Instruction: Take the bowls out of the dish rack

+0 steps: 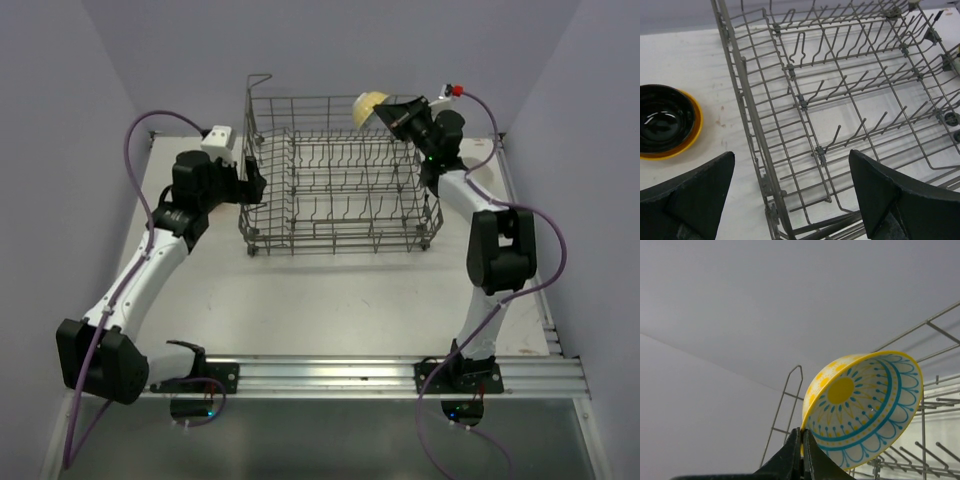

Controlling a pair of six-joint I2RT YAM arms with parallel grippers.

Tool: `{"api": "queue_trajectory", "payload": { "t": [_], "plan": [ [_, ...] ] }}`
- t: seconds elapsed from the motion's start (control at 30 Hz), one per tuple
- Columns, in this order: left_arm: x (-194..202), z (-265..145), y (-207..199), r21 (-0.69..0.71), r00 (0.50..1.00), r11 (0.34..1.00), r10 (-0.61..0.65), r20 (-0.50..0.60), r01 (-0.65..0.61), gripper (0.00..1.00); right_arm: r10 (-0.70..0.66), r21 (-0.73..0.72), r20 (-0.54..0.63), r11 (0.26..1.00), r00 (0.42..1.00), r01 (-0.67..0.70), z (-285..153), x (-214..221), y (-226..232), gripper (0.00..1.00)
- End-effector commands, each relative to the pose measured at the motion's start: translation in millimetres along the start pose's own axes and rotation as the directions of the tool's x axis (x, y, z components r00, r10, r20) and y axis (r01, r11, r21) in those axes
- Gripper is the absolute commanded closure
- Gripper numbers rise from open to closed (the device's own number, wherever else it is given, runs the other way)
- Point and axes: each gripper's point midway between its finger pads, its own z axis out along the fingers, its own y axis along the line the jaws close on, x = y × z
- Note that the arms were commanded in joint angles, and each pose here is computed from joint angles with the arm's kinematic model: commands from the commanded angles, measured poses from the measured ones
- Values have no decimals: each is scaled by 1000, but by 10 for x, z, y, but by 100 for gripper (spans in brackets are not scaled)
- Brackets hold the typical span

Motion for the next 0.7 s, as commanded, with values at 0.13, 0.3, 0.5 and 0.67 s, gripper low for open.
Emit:
{"api": "queue_trajectory", "payload": {
  "t": [0.13, 0.3, 0.5, 0.67],
  "plan": [
    [-716, -440, 154, -150, 977, 986, 105, 187, -77, 0, 0, -144, -37, 990, 999, -5, -354, -9, 662, 100],
    [-1008, -622, -313, 36, 941, 990, 121, 316, -140, 0, 43, -169, -71, 984, 997, -54, -507, 84, 770, 100],
    [-1293, -519, -923, 88, 916, 964, 206, 343, -250, 0, 120, -131, -91, 983, 989, -132, -680, 174, 788, 100],
    [-1123, -217, -1626, 87, 877, 911, 358, 320, -404, 0, 157, -87, -102, 982, 982, -166, -750, 205, 784, 100]
  ]
}}
